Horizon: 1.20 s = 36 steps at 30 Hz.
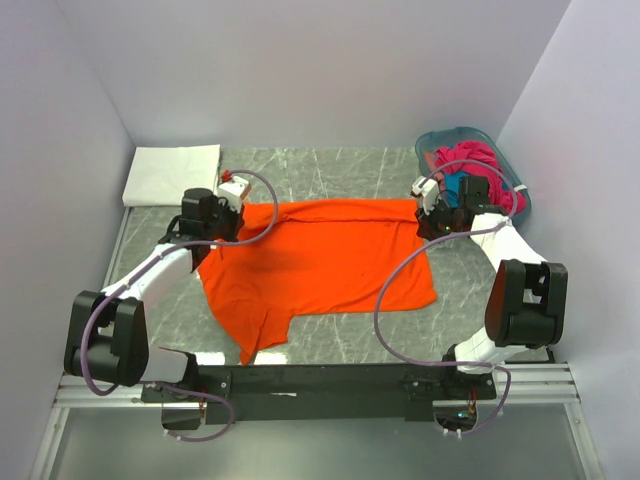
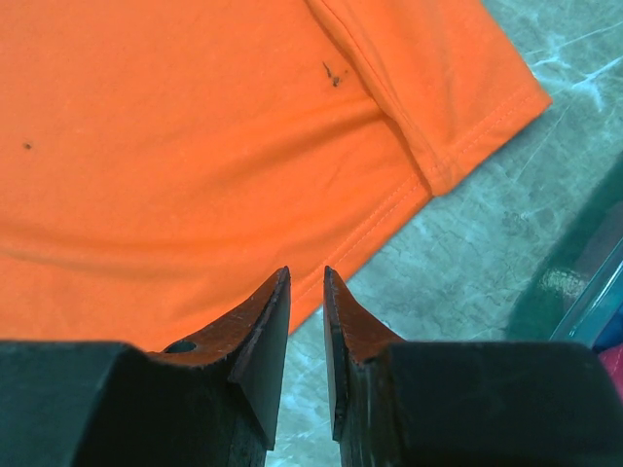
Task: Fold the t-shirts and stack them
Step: Fold the tshirt
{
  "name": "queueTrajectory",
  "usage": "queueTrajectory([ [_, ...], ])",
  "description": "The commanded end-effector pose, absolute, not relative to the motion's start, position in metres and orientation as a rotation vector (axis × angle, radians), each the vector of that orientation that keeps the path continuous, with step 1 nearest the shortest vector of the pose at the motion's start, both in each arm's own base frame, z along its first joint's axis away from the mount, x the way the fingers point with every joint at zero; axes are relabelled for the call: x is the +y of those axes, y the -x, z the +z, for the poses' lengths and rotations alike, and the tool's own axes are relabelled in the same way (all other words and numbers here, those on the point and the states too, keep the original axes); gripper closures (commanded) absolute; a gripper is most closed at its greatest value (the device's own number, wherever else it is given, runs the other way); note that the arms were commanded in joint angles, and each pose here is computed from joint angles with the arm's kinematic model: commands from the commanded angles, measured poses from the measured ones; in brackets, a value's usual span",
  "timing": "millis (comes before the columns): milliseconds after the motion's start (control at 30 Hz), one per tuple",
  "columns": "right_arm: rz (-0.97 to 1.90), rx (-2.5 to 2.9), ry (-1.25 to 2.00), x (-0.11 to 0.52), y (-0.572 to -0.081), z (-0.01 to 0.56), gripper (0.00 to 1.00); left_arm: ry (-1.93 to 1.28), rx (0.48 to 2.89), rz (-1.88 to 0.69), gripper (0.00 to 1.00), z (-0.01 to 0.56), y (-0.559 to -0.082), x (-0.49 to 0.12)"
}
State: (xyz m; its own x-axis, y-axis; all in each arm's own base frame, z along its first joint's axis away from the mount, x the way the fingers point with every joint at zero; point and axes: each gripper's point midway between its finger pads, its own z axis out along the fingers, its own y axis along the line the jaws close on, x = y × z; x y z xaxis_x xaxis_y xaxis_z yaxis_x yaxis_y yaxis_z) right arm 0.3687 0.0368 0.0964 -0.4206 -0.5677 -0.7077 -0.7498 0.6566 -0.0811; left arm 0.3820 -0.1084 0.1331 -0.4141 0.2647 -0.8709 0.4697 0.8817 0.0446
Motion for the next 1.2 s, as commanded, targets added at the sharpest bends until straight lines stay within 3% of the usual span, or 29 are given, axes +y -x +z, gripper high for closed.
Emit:
queueTrajectory([
  [0, 0.313, 2.086, 1.014, 0.040, -0.371, 0.111, 0.72, -0.531, 1.992, -0.255, 0.99, 0.149, -0.380, -0.112],
  [467, 0.320, 2.089, 1.011, 0.040, -0.370, 0.110, 0.72, -0.600, 2.086, -0.319, 0.96, 0.122, -0.366, -0.130],
  [500, 0.318, 2.086, 1.012, 0.040, -0.371, 0.111, 0.72, -0.608, 2.115, -0.332, 0.93, 0.115, -0.365, -0.131],
  [567, 0.317, 2.082, 1.009, 0.041, -0.372, 0.113, 0.72, -0.635, 2.175, -0.393, 0.77, 0.105, -0.355, -0.137],
  [633, 0.320, 2.082, 1.007, 0.041, -0.372, 0.113, 0.72, -0.658, 2.258, -0.462, 0.55, 0.092, -0.341, -0.142],
  [733, 0.322, 2.081, 1.002, 0.041, -0.373, 0.113, 0.72, -0.625, 2.269, -0.539, 0.41, 0.102, -0.340, -0.151],
  [767, 0.323, 2.083, 0.997, 0.040, -0.373, 0.113, 0.72, -0.598, 2.257, -0.514, 0.41, 0.108, -0.345, -0.149],
  [833, 0.331, 2.077, 0.998, 0.043, -0.374, 0.115, 0.72, -0.465, 2.215, -0.406, 0.25, 0.127, -0.363, -0.135],
  [867, 0.336, 2.081, 0.995, 0.043, -0.373, 0.115, 0.72, -0.425, 2.175, -0.371, 0.23, 0.138, -0.374, -0.131],
  [1000, 0.359, 2.090, 0.980, 0.045, -0.369, 0.119, 0.72, -0.309, 2.245, -0.420, 0.24, 0.131, -0.403, -0.125],
  [1033, 0.365, 2.088, 0.974, 0.046, -0.368, 0.122, 0.72, -0.339, 2.231, -0.490, 0.30, 0.139, -0.413, -0.135],
  [1167, 0.412, 2.108, 0.946, 0.053, -0.359, 0.130, 0.70, -0.338, 2.337, -0.586, 0.36, 0.108, -0.434, -0.145],
])
